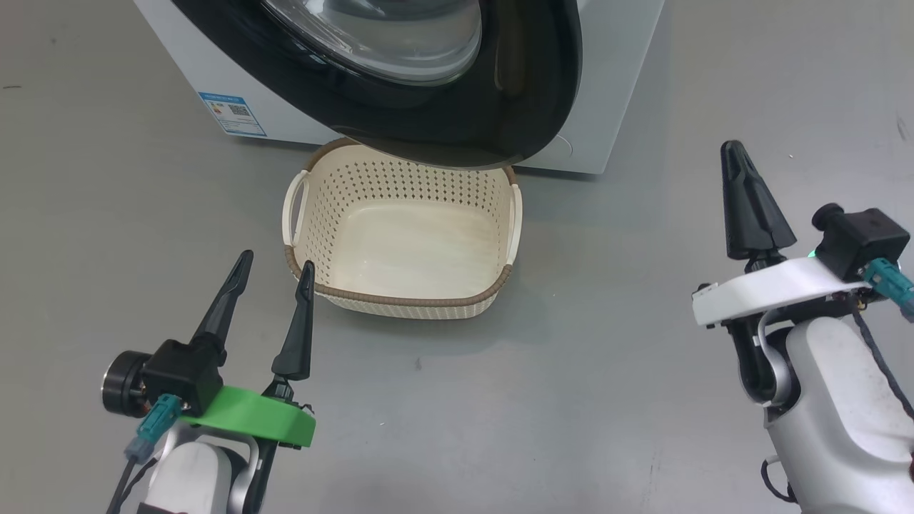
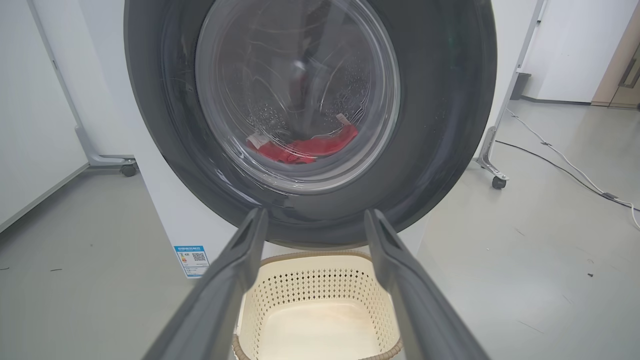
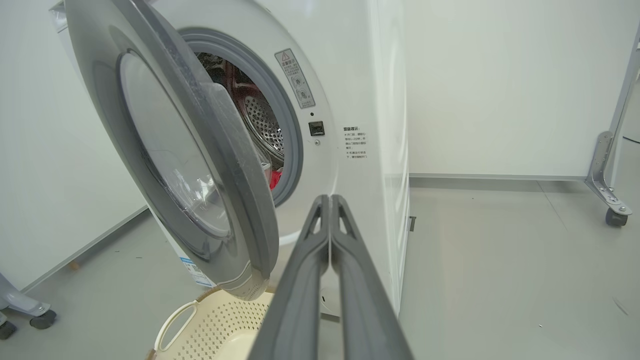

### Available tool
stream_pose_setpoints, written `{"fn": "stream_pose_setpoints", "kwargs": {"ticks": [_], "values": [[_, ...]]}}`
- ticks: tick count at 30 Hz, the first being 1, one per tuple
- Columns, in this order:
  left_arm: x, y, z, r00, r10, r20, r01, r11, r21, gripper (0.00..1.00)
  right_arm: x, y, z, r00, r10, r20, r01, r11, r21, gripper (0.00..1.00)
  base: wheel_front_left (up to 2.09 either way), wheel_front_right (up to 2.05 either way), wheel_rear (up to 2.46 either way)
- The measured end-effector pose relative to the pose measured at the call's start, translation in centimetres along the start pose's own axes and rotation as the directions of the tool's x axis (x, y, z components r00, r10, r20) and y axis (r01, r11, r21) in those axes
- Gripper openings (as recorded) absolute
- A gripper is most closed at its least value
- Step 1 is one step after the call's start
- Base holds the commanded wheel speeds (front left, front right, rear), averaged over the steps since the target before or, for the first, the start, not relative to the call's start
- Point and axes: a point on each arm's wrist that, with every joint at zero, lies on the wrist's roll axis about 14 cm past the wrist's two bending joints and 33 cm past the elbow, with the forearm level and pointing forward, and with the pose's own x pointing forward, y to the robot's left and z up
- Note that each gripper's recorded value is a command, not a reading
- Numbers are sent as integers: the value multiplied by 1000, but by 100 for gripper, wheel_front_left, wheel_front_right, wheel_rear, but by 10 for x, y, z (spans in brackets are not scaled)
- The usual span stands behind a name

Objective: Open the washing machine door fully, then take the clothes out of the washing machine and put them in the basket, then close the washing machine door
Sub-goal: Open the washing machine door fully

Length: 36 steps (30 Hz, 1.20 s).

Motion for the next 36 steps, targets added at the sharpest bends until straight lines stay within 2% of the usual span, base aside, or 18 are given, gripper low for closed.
{"fn": "stream_pose_setpoints", "kwargs": {"ticks": [6,13,17,23,30,33,36], "values": [[-1,-2,-2,1000,-5,-6,5,1000,0,100,18,-3,19,999,1,36,-3,998,57,0,0,0,0],[-3,-2,-8,1000,-11,-26,11,1000,0,100,48,-7,28,1000,-12,10,9,969,247,0,0,0,0],[-5,-2,-12,999,-9,-39,9,1000,2,100,66,0,31,1000,3,-10,1,923,384,0,0,0,0],[-6,1,-17,998,1,-55,-1,1000,4,100,96,3,46,999,42,-26,-23,859,512,0,0,0,0],[-9,10,-22,997,29,-70,-29,1000,-1,100,118,15,29,981,120,-151,5,767,642,0,0,0,0],[-9,14,-23,997,39,-74,-39,999,1,100,127,21,26,969,156,-194,14,744,668,0,0,0,0],[-7,16,-22,996,44,-72,-44,999,3,100,136,25,27,958,180,-222,16,742,671,0,0,0,0]]}}
